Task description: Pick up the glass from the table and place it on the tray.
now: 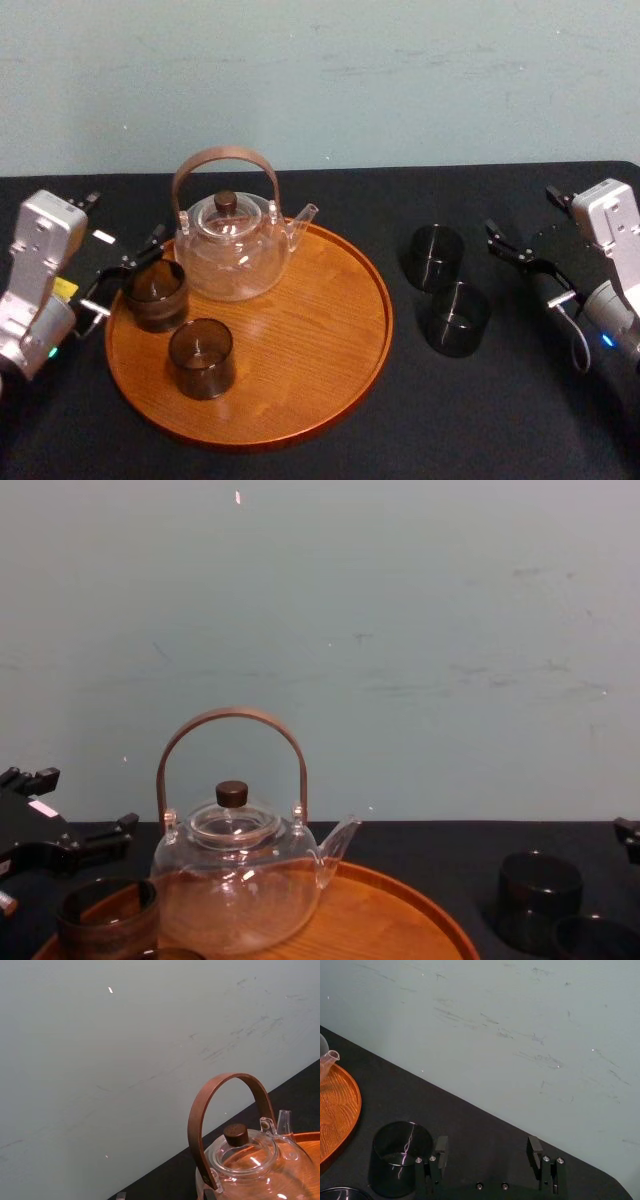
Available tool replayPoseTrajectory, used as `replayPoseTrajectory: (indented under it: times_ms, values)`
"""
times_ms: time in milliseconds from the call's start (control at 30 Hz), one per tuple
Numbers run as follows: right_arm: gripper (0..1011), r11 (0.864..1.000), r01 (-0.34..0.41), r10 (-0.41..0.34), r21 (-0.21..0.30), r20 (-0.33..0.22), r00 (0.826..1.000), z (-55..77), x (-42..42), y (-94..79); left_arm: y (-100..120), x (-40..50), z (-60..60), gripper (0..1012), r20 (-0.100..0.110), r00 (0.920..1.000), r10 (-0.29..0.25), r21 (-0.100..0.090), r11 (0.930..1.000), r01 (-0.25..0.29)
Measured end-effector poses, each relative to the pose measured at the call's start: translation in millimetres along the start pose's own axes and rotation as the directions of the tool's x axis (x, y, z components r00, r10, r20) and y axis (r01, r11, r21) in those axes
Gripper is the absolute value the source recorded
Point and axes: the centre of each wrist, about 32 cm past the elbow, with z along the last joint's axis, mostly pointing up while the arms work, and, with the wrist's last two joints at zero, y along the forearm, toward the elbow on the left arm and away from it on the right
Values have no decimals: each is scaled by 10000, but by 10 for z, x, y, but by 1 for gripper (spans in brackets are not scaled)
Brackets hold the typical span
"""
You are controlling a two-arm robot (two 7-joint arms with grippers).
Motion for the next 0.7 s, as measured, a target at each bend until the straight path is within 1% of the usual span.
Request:
replayPoseTrajectory:
  times_ms: [700]
  values:
    - [1003,10000,0,0,0,-1,10000,0,0,0,0,0,0,1001,0,10000,0,-1,10000,0]
